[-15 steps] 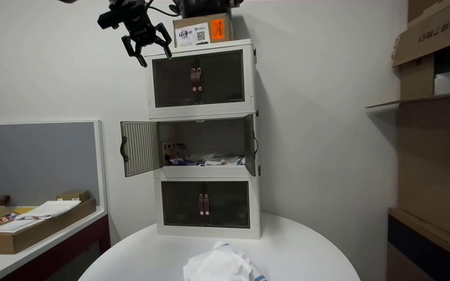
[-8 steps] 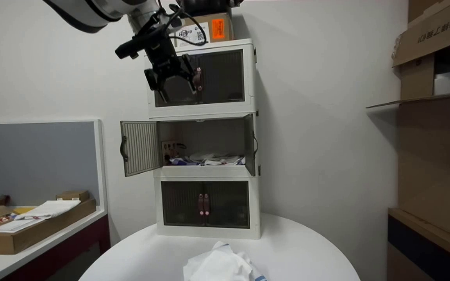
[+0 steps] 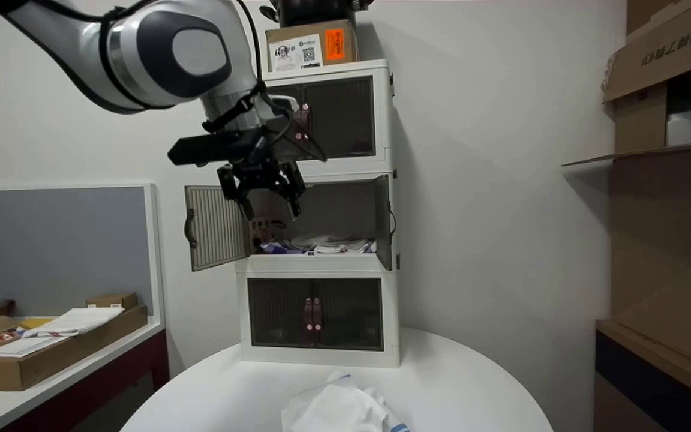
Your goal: Open the left door on the middle cabinet.
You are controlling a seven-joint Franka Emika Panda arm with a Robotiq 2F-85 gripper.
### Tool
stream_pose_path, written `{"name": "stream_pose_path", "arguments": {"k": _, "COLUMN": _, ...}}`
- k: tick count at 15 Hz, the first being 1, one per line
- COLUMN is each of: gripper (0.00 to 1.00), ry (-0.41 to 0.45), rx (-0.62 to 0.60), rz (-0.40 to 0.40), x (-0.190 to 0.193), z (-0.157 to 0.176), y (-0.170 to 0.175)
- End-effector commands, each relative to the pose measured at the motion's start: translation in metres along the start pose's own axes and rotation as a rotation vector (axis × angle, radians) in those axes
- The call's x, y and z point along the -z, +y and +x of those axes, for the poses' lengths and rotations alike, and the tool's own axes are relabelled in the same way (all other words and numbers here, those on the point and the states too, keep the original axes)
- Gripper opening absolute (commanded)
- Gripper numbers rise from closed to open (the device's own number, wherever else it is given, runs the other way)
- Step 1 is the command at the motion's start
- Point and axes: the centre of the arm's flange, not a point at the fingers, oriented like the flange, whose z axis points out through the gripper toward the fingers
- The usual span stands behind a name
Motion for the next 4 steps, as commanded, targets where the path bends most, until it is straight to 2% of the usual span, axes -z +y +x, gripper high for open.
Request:
{"name": "stream_pose_path", "arguments": {"k": 1, "gripper": 1.0, "ry": 0.006, "rx": 0.0, "rz": 0.023, "x": -0.0042, "z": -0.0083, "y": -0.0012}}
{"name": "stream_pose_path", "arguments": {"k": 4, "gripper": 1.0, "ry": 0.015, "rx": -0.001, "rz": 0.04, "x": -0.0037, "z": -0.0165, "y": -0.0045}}
